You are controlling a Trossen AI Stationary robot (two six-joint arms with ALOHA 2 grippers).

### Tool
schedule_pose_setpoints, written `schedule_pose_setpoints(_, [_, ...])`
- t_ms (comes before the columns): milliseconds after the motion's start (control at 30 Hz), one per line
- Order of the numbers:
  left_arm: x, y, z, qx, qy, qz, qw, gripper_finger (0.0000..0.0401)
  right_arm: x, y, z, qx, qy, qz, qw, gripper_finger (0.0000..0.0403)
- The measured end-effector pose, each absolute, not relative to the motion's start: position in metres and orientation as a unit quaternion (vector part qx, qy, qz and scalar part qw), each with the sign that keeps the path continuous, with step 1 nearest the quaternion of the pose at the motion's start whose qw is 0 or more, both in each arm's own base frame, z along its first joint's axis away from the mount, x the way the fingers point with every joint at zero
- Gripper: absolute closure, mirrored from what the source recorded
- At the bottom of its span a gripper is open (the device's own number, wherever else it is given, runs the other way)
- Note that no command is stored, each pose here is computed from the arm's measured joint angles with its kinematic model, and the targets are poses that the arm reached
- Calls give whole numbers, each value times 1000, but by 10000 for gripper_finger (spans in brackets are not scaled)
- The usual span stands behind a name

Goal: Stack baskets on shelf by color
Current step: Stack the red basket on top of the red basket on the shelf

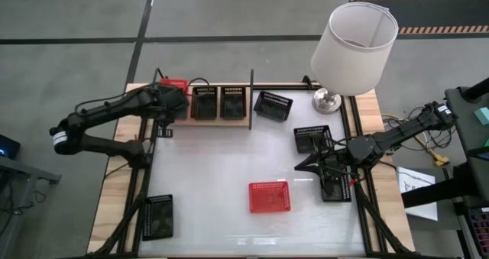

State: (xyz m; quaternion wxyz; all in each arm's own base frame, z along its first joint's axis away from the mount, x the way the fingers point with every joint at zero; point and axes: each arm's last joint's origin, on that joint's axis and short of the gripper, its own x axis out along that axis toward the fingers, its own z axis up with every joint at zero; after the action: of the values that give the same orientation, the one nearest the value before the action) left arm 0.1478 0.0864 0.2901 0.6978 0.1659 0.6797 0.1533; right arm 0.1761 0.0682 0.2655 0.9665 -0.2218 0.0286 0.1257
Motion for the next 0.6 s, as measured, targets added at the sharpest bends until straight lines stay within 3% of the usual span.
schedule_pose_setpoints(600, [161, 105, 272, 149, 711, 143, 672, 401, 176, 68, 265, -222, 29, 126, 966, 394])
